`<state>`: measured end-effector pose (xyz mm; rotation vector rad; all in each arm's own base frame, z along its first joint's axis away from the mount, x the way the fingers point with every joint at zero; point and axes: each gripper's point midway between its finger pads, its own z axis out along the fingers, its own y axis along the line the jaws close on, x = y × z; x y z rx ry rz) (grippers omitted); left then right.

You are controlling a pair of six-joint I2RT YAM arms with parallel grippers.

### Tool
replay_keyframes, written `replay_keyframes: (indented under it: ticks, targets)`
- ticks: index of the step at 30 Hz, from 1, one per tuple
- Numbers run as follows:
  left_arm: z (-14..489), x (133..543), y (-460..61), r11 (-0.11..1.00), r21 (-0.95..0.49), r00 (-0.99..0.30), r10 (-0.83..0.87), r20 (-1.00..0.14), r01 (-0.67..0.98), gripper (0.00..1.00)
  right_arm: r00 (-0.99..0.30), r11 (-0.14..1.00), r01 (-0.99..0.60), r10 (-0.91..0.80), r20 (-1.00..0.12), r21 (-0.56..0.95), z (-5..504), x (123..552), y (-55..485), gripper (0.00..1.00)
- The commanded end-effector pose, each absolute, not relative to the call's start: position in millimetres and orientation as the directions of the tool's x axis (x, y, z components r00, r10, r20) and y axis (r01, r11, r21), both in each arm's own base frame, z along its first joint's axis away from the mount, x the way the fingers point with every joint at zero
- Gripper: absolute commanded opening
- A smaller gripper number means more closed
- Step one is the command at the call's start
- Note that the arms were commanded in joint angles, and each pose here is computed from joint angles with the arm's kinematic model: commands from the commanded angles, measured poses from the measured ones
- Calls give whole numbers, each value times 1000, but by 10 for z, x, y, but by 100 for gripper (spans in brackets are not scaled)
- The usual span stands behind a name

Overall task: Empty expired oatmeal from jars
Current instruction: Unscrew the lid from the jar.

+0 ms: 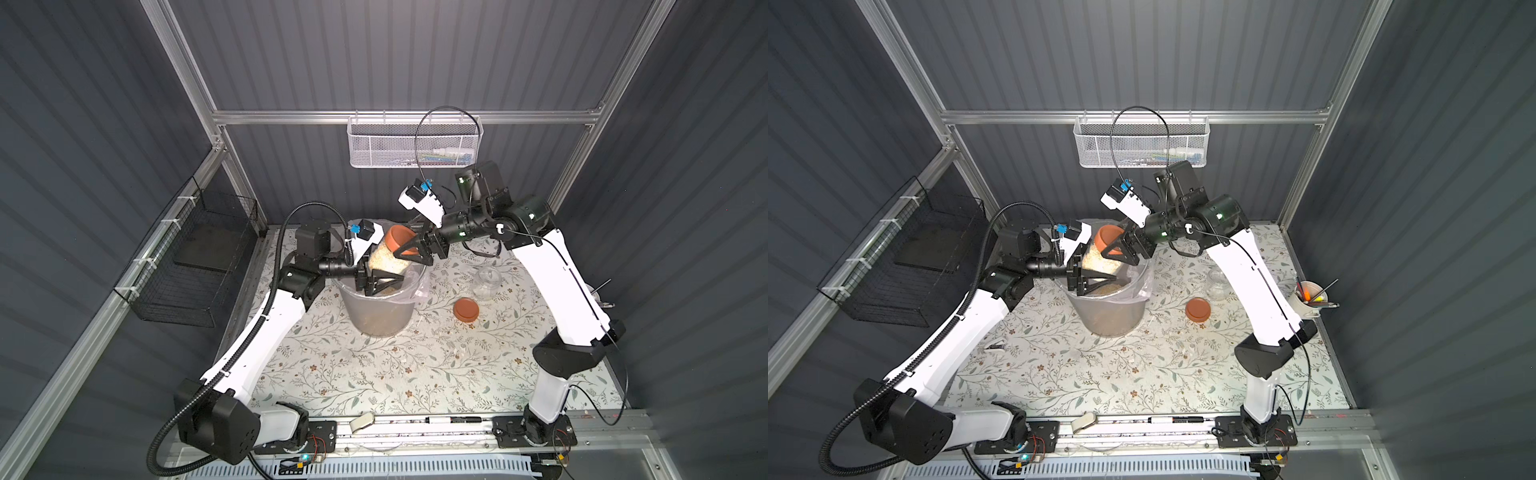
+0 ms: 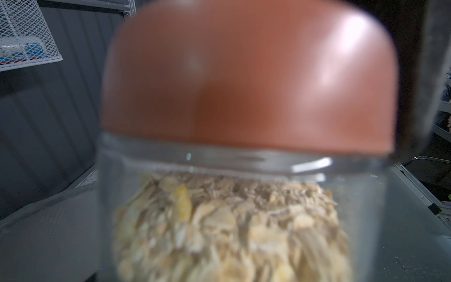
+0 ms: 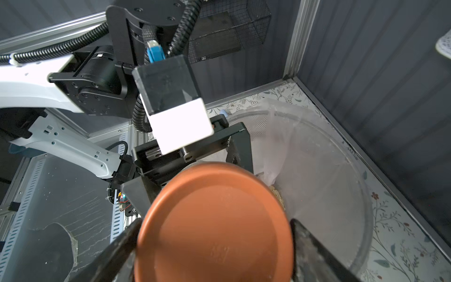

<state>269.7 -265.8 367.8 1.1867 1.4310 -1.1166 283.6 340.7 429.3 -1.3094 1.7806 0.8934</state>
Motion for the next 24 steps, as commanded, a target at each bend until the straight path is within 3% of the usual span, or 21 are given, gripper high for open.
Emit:
replay_keyframes:
  ticks: [1, 3, 5, 9, 15, 24]
  targets:
    - [4058, 2422, -2572, 45, -21, -24, 76, -997, 999, 0, -173, 251, -967, -525, -833, 43, 4112, 2966, 3202, 77]
    - [4027, 2456, -2576, 57, -27, -32, 81, -996, 998, 0, -221, 332, -941, -471, -854, 61, 4221, 3108, 3157, 92]
    - [3987, 2505, -2571, 81, -30, -37, 89, -995, 996, 0, -262, 388, -917, -425, -866, 87, 4306, 3168, 3151, 99]
    - [3911, 2611, -2549, 145, -23, -42, 124, -991, 989, 0, -428, 503, -825, -259, -866, 258, 4493, 3238, 3138, 99]
    - [3896, 2698, -2540, 183, -9, -38, 155, -987, 983, 0, -599, 536, -710, -120, -792, 456, 4441, 3226, 3147, 99]
    - [3840, 2757, -2509, 228, -13, -57, 186, -981, 974, 0, -726, 581, -594, -88, -683, 556, 4245, 3244, 3266, 99]
